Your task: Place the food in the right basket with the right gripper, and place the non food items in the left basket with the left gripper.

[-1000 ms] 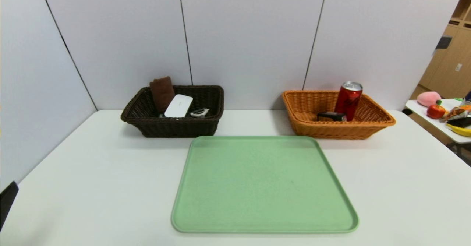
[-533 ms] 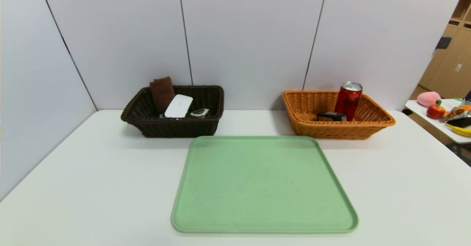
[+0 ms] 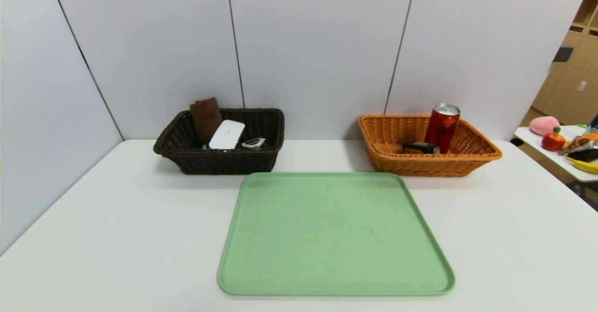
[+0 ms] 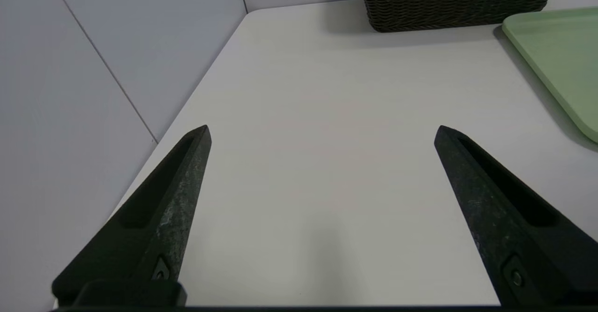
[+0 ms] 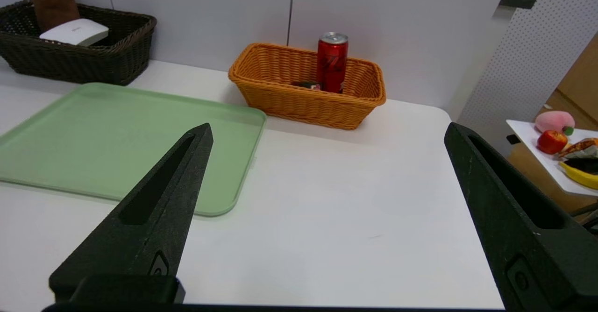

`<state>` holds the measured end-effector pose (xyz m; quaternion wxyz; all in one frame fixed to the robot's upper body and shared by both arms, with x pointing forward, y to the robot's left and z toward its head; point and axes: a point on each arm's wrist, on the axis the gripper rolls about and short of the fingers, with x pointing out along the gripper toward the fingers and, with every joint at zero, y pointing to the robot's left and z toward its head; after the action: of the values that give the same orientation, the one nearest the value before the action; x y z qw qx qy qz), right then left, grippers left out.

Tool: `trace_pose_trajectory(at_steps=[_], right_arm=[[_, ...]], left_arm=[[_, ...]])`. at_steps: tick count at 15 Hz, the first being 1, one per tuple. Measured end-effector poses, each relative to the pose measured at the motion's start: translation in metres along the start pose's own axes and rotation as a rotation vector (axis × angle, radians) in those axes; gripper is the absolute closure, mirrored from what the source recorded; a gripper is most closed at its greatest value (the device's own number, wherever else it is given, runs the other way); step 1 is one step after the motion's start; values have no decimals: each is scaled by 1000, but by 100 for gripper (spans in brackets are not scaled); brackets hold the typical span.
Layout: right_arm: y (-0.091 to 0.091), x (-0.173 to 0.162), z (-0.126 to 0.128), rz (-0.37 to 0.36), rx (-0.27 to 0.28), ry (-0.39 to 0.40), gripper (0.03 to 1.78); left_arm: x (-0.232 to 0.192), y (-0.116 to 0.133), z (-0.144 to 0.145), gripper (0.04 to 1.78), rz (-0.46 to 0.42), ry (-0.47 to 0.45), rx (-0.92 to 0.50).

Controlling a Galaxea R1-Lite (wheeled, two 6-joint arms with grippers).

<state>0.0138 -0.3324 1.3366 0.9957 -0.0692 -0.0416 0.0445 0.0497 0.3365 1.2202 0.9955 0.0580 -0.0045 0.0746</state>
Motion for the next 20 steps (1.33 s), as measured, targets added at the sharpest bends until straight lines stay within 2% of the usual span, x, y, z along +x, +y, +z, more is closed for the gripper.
trace_pose_trajectory(at_steps=[4, 8, 14, 17, 18, 20], right_arm=[[5, -16, -24, 36, -17, -2, 10], [9, -16, -52, 70, -61, -48, 10], [13, 28, -106, 101, -75, -119, 10], [16, 39, -136, 116, -37, -36, 10], [16, 40, -140, 104, -5, -18, 10], [15, 41, -144, 44, 19, 6, 10]], left_arm=[[-1, 1, 4, 13, -1, -33, -6], [-2, 0, 16, 13, -62, -169, -11], [9, -4, -5, 13, -72, -127, 12], [16, -7, -20, 13, -86, -116, 40], [17, -8, -23, 13, -100, -115, 43], [18, -9, -27, 13, -114, -93, 49]])
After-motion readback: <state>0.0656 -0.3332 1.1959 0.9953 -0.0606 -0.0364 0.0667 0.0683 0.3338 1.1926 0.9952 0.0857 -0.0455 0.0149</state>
